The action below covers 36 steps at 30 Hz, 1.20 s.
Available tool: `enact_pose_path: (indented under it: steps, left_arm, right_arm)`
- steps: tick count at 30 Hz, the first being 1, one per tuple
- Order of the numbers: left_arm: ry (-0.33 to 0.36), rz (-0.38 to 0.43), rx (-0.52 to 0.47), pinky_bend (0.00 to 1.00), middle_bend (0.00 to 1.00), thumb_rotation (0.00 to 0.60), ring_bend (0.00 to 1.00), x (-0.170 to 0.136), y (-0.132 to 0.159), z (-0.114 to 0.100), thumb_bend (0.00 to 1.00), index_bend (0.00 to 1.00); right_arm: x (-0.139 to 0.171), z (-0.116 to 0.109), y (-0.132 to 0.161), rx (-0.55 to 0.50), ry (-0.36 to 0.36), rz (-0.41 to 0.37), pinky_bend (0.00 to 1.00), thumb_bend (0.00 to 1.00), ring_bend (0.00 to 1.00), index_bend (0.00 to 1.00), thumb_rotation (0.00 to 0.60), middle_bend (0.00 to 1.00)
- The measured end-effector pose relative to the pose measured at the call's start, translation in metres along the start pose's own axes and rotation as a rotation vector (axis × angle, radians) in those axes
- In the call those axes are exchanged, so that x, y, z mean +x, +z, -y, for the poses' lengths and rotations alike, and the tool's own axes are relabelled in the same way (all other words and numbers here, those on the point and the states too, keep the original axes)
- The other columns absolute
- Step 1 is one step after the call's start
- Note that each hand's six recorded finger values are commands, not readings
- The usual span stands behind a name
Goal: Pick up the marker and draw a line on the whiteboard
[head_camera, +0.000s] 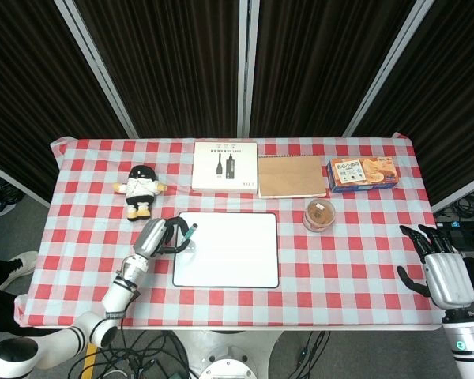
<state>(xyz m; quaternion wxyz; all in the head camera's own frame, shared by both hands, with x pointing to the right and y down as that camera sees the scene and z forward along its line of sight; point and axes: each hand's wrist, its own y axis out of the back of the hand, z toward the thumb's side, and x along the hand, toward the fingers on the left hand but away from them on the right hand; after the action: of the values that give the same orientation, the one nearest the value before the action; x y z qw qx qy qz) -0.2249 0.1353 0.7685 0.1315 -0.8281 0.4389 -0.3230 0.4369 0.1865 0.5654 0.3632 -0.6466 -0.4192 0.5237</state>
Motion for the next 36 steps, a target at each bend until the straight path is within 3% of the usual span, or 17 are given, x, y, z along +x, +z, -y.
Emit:
enact_pose_path:
  steps: [24,36]
  left_arm:
    - [-0.043,0.049,0.107,0.87,0.57,0.6,0.8,0.008,0.003,0.023,0.38,0.56]
    - [-0.093,0.104,0.119,0.88,0.57,0.6,0.8,0.02,0.026,0.051,0.38,0.56]
  right_arm:
    - [0.004,0.0,-0.005,0.001,0.001,0.018,0.11,0.23,0.09,0.12,0.6,0.22]
    - [0.01,-0.005,-0.01,0.009,-0.008,0.038,0.11,0.23,0.09,0.12,0.6,0.22]
